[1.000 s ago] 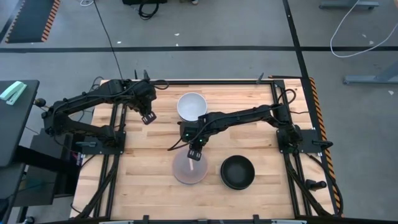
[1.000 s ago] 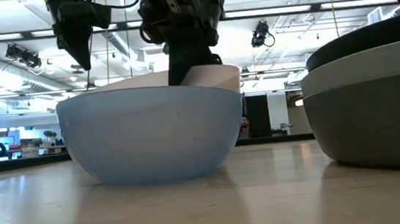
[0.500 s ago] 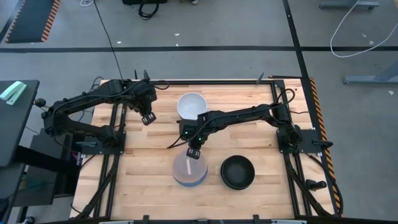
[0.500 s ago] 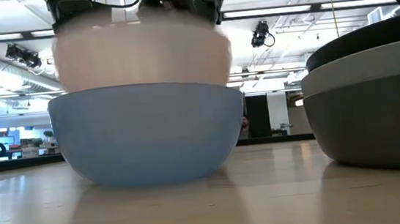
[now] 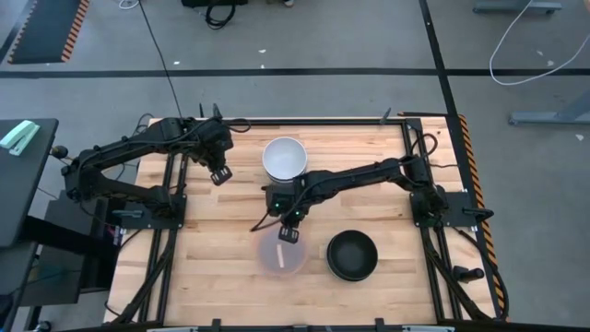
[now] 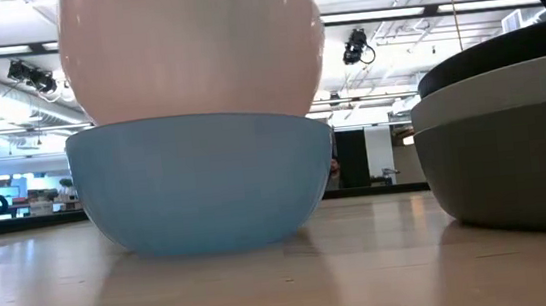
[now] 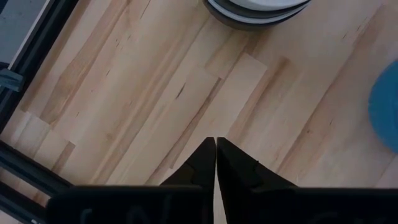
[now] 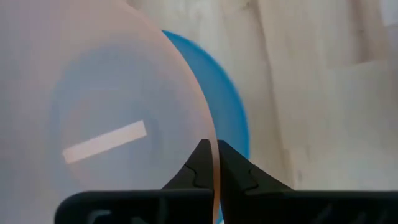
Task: Nest bowls inside each other
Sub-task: Stack the orange bowl on top of the blue bowl
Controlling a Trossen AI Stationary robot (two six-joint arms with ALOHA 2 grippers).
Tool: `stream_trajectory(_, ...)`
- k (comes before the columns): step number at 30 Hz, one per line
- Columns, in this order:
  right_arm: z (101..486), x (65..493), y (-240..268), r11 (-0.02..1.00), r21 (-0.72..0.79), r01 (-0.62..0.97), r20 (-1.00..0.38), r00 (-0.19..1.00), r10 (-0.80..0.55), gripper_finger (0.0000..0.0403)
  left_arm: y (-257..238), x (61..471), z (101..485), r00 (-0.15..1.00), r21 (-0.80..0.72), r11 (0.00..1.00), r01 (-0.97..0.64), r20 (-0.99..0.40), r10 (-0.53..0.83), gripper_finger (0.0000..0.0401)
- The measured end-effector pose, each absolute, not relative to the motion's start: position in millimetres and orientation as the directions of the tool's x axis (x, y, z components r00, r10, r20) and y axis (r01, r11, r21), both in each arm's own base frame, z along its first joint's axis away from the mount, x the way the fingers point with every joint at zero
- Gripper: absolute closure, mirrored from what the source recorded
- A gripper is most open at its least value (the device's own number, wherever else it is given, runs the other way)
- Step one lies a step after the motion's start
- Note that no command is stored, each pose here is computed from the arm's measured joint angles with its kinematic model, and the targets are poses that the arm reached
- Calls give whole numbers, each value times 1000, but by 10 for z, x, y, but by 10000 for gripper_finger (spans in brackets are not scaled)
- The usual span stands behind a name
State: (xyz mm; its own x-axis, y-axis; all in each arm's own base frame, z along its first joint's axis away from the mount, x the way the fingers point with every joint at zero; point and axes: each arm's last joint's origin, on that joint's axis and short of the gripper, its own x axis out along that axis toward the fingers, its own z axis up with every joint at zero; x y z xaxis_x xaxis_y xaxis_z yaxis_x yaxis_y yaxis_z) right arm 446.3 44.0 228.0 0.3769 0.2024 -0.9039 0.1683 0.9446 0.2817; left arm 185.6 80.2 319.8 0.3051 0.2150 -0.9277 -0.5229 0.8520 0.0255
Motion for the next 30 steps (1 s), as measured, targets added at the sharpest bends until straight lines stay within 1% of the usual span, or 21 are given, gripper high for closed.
stream_trajectory(3, 2281, 4462, 517, 942, 289, 170, -901, 380, 208, 398, 803, 1860, 3200, 309, 30, 858, -513, -926, 217, 387)
stream_trajectory(6, 2276, 4450, 556, 946, 264, 186, -909, 375, 180, 398, 807, 1869, 3204, 319, 30, 861, -508, -922, 221, 395)
stream_trajectory(13, 2255, 4418, 508, 943, 172, 284, -934, 352, 64, 398, 809, 1875, 3206, 325, 28, 859, -512, -919, 223, 373)
stream_trajectory(16, 2251, 4408, 510, 944, 168, 283, -938, 341, 64, 399, 809, 1875, 3206, 325, 28, 859, -512, -919, 223, 373)
stream_trajectory(24, 2225, 4409, 527, 944, 165, 284, -941, 331, 65, 399, 809, 1875, 3206, 324, 28, 858, -512, -919, 223, 395)
stream_trajectory(30, 2109, 4435, 565, 948, 158, 276, -949, 309, 69, 399, 810, 1875, 3205, 324, 28, 858, -512, -919, 223, 376)
